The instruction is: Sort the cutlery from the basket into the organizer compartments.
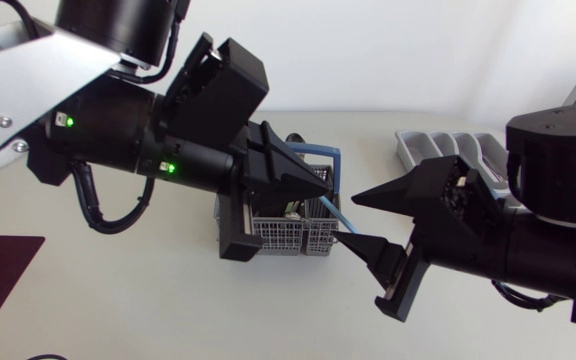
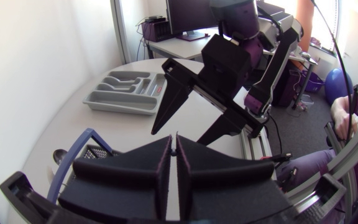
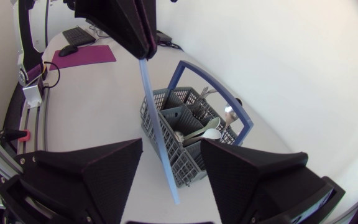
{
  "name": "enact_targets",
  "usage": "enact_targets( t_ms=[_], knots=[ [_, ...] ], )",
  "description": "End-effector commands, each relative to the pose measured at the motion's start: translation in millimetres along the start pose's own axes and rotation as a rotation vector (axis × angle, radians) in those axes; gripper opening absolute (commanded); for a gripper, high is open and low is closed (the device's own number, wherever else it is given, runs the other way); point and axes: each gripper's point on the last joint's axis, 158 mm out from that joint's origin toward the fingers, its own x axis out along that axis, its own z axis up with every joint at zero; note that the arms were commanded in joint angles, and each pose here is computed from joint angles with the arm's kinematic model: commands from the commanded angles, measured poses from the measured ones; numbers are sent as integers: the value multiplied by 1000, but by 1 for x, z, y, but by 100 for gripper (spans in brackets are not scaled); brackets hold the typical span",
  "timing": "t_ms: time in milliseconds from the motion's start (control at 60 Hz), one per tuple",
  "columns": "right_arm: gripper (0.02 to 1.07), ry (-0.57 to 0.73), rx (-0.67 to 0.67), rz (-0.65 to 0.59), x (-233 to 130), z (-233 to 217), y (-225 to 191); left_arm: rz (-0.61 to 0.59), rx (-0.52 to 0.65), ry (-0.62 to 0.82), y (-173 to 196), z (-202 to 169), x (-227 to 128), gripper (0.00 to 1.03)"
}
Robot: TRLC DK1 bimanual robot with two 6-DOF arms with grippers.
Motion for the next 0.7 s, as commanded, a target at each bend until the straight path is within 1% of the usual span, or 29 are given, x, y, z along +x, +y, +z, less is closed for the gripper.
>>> enact_targets(
  t_ms=[0, 133, 250, 317, 450, 467, 483, 533, 567, 583, 650, 683],
  knots=[
    [50, -23, 21, 9, 2, 10, 1, -42, -42, 4, -7, -6, 8, 3],
    [37, -23, 23, 20, 4, 9, 3, -61, -54, -4, -9, -4, 9, 3],
    [23, -21, 23, 31, 4, 8, 6, -70, -59, -6, -11, -4, 10, 3],
    [12, -11, 24, 40, 5, 6, 8, -71, -59, -6, -11, -4, 10, 3],
    [9, 13, 30, 68, 4, 0, 14, -59, -63, -12, -6, -2, 9, 4],
    [8, 16, 32, 70, 4, -1, 15, -57, -61, -16, -5, -1, 9, 6],
    [8, 18, 32, 74, 4, -1, 16, -52, -64, -18, -3, -1, 8, 9],
    [8, 31, 34, 88, 3, -5, 19, -38, -73, -33, 2, 3, 6, 27],
    [8, 38, 36, 91, 2, -7, 20, -26, -84, -44, 6, 6, 5, 46],
    [8, 43, 37, 91, 2, -8, 20, -22, -83, -47, 8, 7, 4, 52],
    [8, 63, 40, 98, 2, -14, 22, 9, -104, -78, 20, 16, -2, 85],
    [8, 72, 40, 103, 2, -17, 23, 26, -112, -98, 26, 22, -5, 93]
  ],
)
